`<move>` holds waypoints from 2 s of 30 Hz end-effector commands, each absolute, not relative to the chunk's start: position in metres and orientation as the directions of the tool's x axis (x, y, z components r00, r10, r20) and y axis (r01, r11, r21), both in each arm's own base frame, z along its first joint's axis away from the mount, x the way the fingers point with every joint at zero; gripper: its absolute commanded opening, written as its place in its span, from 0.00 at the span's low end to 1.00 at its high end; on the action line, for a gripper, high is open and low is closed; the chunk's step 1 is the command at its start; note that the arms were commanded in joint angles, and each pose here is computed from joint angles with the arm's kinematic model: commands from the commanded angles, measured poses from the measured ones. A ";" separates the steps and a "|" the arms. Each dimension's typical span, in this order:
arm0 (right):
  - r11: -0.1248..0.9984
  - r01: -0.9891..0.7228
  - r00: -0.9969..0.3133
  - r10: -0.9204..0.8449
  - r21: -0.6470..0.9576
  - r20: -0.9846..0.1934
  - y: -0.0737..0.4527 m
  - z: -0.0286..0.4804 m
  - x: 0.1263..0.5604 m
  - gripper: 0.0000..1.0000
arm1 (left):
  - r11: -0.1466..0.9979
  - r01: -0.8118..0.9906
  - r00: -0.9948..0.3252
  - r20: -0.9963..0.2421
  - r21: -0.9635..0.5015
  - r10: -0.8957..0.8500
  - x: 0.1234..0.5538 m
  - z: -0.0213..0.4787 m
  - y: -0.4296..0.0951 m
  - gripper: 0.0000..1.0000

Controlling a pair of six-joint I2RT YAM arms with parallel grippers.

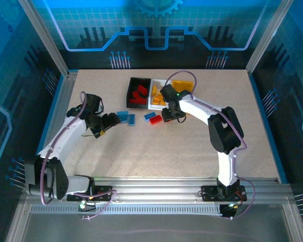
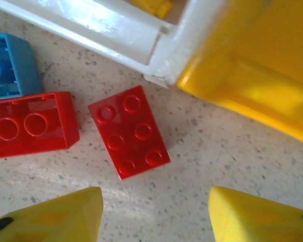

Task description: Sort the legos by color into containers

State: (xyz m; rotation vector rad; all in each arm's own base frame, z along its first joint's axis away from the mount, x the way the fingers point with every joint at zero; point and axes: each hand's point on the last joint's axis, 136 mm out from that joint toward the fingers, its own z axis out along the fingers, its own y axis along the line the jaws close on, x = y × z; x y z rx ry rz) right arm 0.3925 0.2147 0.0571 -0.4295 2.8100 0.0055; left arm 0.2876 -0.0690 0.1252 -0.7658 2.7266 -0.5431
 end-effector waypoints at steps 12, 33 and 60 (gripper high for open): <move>0.924 -0.381 -0.896 -0.375 -0.020 -0.237 0.223 0.011 0.411 0.53 | 0.767 -0.476 -0.820 -0.098 -0.429 -0.564 0.266 0.121 -0.069 0.83; 0.854 -0.429 -0.841 -0.258 0.295 -0.475 0.323 0.131 0.410 0.21 | 0.745 -0.500 -0.817 -0.045 -0.442 -0.575 0.271 0.110 -0.076 0.84; 0.899 -0.421 -0.856 -0.352 0.117 -0.377 0.386 0.101 0.384 0.65 | 0.750 -0.520 -0.785 -0.118 -0.409 -0.608 0.317 0.132 -0.040 0.85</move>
